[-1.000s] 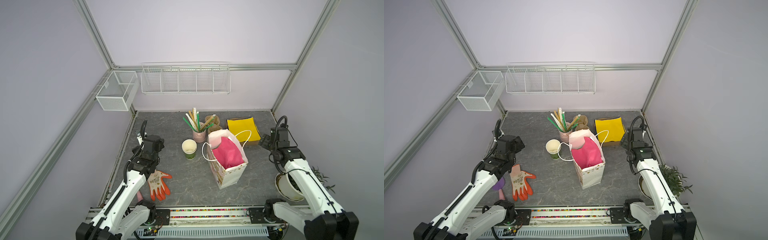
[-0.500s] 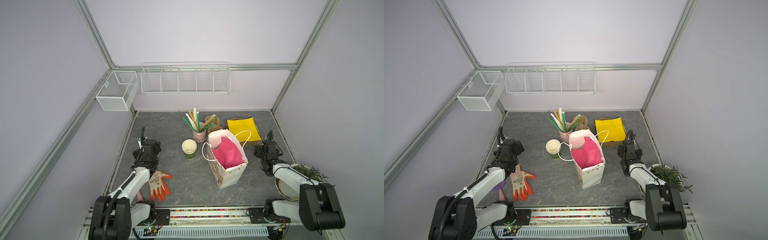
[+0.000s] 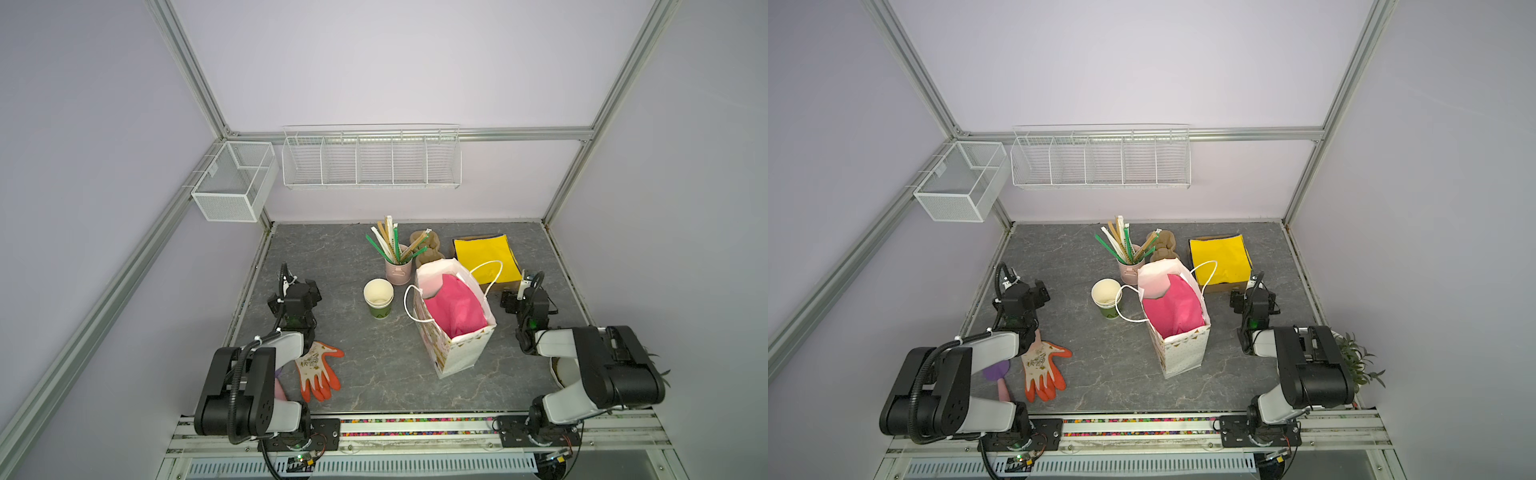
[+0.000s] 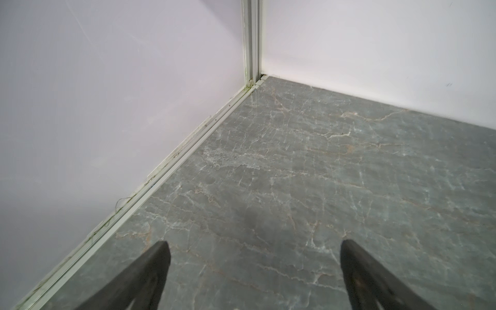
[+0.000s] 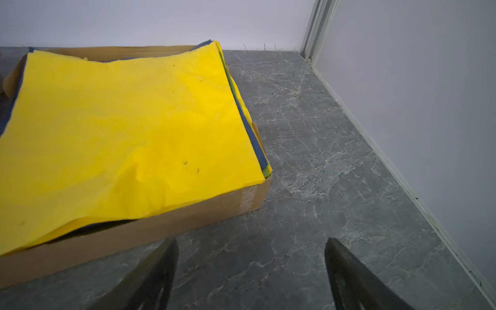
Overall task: Pack a coffee takeout order
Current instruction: Reset both arms
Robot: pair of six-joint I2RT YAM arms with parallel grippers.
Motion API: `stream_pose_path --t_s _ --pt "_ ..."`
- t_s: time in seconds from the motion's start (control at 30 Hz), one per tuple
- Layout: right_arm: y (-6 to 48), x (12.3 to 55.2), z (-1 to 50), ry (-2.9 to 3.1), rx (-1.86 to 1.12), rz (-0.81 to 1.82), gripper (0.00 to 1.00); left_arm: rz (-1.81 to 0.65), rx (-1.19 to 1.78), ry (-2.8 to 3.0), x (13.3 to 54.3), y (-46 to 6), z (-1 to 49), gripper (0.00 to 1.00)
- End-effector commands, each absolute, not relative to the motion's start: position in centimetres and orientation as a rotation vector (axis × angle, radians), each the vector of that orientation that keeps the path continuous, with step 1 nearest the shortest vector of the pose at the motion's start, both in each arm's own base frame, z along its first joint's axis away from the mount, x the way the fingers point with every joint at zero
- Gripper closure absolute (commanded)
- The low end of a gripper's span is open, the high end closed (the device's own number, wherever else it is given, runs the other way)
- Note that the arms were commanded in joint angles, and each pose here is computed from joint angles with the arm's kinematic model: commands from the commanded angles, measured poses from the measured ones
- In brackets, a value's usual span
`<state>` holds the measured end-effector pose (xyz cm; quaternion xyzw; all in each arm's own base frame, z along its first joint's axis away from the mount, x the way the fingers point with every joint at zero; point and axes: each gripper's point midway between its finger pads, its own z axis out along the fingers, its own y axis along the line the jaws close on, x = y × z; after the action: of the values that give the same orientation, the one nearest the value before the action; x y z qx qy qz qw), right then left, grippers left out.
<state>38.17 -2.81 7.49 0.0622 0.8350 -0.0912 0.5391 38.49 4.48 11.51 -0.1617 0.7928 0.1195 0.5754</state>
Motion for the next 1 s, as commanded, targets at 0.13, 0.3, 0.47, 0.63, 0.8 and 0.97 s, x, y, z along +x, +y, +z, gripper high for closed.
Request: stream_pose_path --t_s 0.13,0.3,0.47,0.63,0.8,0.97 --pt "-2.61 38.89 9.58 1.892 0.126 -0.204 0.12 0.23 -0.284 1.788 39.59 3.6 11.74 0.02" --pt "-2.61 38.87 9.66 1.891 0.128 -0.204 0.12 0.246 -0.309 1.816 39.6 3.72 11.87 0.02" --pt "-2.64 38.88 9.67 1.89 0.129 -0.207 0.12 0.245 -0.286 1.788 39.53 3.53 11.94 0.02" --pt "-2.64 38.88 9.64 1.891 0.129 -0.207 0.12 0.242 -0.286 1.778 39.49 3.52 11.91 0.02" --pt "-2.64 38.89 9.62 1.892 0.129 -0.207 0.12 0.246 -0.285 1.772 39.51 3.56 11.97 0.02" --pt "-2.66 38.98 9.56 1.896 0.129 -0.208 0.12 0.244 -0.286 1.773 39.5 3.54 11.95 0.02"
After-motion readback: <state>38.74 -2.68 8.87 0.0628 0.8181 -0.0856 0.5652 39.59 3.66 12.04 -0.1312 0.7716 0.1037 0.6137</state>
